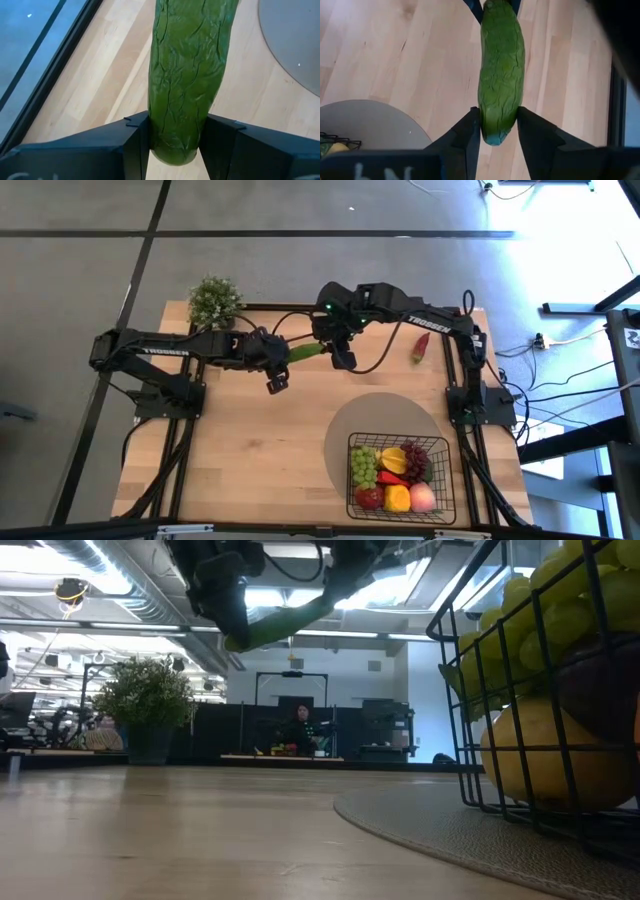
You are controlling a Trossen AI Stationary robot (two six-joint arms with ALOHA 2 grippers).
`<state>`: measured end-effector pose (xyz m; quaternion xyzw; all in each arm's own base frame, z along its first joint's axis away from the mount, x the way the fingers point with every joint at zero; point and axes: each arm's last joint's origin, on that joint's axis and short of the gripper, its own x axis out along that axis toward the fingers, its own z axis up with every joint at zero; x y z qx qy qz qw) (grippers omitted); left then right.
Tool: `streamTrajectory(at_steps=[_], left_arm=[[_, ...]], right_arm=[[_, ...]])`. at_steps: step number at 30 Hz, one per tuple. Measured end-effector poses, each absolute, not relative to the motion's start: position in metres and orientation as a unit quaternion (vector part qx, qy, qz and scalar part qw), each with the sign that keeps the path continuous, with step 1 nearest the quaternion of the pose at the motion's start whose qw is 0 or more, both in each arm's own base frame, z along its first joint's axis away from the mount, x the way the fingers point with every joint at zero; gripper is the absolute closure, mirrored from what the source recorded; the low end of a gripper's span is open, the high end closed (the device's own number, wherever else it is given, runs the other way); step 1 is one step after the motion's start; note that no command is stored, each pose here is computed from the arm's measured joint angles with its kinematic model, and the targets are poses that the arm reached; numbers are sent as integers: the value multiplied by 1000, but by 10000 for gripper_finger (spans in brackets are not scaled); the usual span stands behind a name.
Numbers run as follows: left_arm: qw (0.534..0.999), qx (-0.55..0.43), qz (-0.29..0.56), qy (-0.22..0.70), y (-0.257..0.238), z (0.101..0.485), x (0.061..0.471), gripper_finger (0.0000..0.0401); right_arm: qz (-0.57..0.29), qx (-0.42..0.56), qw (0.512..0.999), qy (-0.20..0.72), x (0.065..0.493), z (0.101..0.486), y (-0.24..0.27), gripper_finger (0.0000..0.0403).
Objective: Build produce basket
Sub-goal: Put the green cucumber into the wire basket
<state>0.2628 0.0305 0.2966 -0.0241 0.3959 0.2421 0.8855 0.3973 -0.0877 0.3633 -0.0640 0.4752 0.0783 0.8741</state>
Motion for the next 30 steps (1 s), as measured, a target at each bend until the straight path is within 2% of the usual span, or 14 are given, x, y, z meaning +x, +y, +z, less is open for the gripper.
streamTrajectory(at_steps=[5,14,30], left_arm=[[885,-24,244,396,31,296,263,293],[886,-27,245,393,31,297,263,293],[884,-25,229,407,30,296,261,277]], right_arm=[[78,-64,873,477,398,362,-88,302],[65,-46,874,479,398,362,-88,390],[65,-33,875,479,399,361,-87,393]])
